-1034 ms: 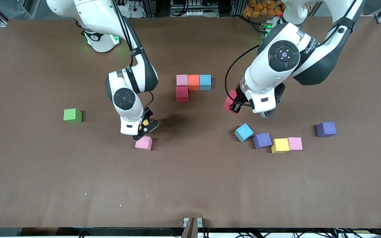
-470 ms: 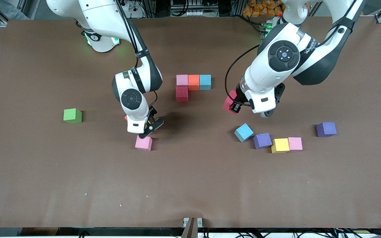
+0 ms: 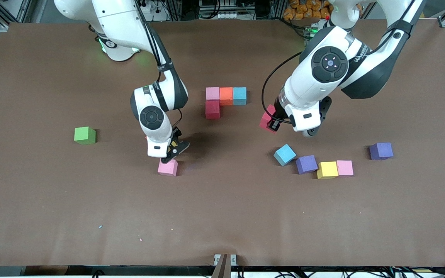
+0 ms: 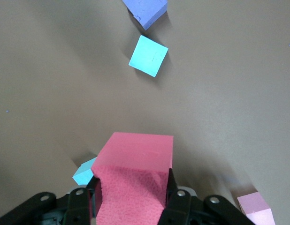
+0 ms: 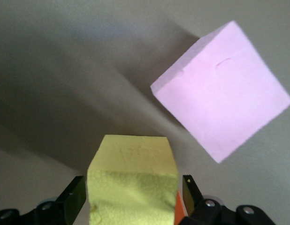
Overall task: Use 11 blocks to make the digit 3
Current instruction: 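Grasp the yellow cube with the right gripper, then carry the yellow cube to the column below the red cube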
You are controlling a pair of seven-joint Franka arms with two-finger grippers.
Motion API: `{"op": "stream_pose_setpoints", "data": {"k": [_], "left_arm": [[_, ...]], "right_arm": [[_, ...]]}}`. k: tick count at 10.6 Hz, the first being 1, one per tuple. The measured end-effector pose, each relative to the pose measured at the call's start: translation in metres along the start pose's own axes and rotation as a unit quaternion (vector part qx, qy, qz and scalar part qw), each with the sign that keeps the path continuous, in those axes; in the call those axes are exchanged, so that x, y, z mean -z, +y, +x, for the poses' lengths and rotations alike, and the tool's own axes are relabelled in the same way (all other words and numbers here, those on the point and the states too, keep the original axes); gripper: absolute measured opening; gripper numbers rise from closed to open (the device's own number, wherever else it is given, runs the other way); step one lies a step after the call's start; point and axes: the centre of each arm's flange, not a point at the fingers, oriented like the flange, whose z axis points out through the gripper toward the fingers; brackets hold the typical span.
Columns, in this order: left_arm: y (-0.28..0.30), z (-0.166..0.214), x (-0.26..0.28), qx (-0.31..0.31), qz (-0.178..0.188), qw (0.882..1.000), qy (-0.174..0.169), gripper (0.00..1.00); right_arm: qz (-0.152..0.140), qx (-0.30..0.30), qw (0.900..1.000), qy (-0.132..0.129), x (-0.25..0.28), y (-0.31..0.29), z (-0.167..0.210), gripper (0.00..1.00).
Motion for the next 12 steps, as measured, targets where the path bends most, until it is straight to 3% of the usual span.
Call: {"op": "stream_pose_setpoints", "data": {"k": [2,3,6,9,12], "left_arm": [[0.0,0.0,0.0,0.0,0.0,1.0,0.0,0.53],[0.0,0.0,0.0,0.0,0.0,1.0,0.0,0.53],[0.0,0.0,0.0,0.0,0.0,1.0,0.0,0.53],[0.0,0.003,0.0,0.002,0.0,1.0,0.0,0.53],[0.0,0.004,0.0,0.003,0.0,1.0,0.0,0.53]], "right_arm": [[0.005,-0.002,1.0,0.0,0.0,-0.003,0.001,0.63],[0.015,-0.009,1.0,-0.003,0.0,-0.003,0.0,0.58],[0.061,-0.042,0.997,-0.017,0.007,-0.009,-0.003,0.58],[0.076,-0.112,0.99,-0.026,0.028,-0.023,-0.001,0.58],[0.079,-0.212,0.974,-0.029,0.042,-0.043,0.002,0.53]]}}
